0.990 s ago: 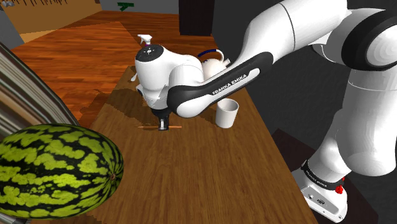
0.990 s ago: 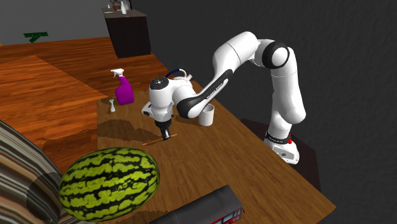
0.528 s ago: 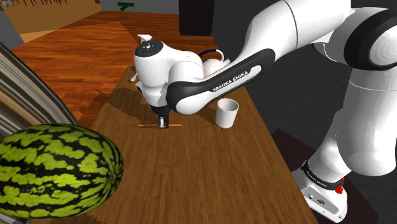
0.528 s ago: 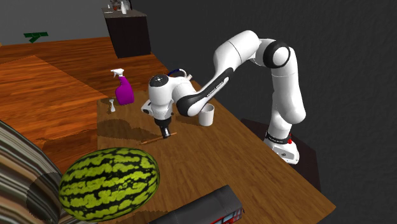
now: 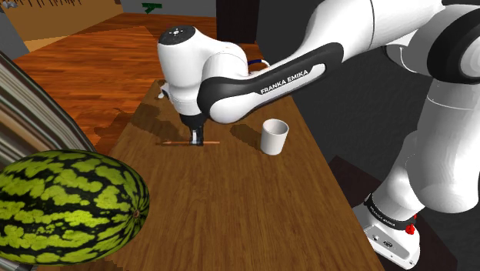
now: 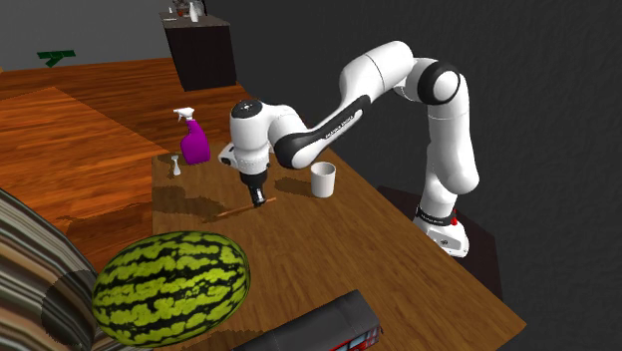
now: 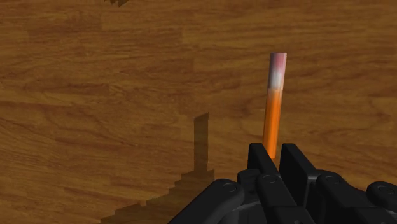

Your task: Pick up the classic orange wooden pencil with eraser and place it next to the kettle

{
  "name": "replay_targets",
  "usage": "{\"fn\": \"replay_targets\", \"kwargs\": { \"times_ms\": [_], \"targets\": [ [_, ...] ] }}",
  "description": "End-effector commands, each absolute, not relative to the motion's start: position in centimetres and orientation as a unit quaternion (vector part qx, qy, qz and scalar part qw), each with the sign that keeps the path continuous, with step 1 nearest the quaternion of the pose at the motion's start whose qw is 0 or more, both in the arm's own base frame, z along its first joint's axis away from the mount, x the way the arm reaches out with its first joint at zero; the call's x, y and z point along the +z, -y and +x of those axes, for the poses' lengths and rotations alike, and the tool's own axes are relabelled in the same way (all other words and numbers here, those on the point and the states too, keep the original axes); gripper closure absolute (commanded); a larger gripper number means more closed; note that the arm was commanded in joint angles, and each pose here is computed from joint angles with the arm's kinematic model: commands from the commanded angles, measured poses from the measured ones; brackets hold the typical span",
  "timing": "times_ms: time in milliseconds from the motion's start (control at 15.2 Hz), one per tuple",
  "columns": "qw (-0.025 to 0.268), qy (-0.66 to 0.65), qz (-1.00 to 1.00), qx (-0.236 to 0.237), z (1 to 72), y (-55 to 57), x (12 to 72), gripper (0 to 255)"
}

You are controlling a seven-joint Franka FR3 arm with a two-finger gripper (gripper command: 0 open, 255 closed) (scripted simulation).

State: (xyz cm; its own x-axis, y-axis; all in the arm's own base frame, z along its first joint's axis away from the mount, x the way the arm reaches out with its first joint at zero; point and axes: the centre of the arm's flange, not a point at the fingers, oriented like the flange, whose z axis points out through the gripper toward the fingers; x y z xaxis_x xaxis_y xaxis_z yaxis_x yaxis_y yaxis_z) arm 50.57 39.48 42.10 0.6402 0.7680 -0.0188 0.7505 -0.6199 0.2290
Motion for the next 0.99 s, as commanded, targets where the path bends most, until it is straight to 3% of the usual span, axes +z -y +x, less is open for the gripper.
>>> {"fn": "replay_targets", "kwargs": {
  "times_ms": [0, 924],
  "targets": [
    [0.108, -0.422, 0.899, 0.040, 50.6, -39.5, 43.1, 255],
    [0.108, -0.422, 0.899, 0.040, 50.6, -39.5, 50.5, 255]
  ]
}}
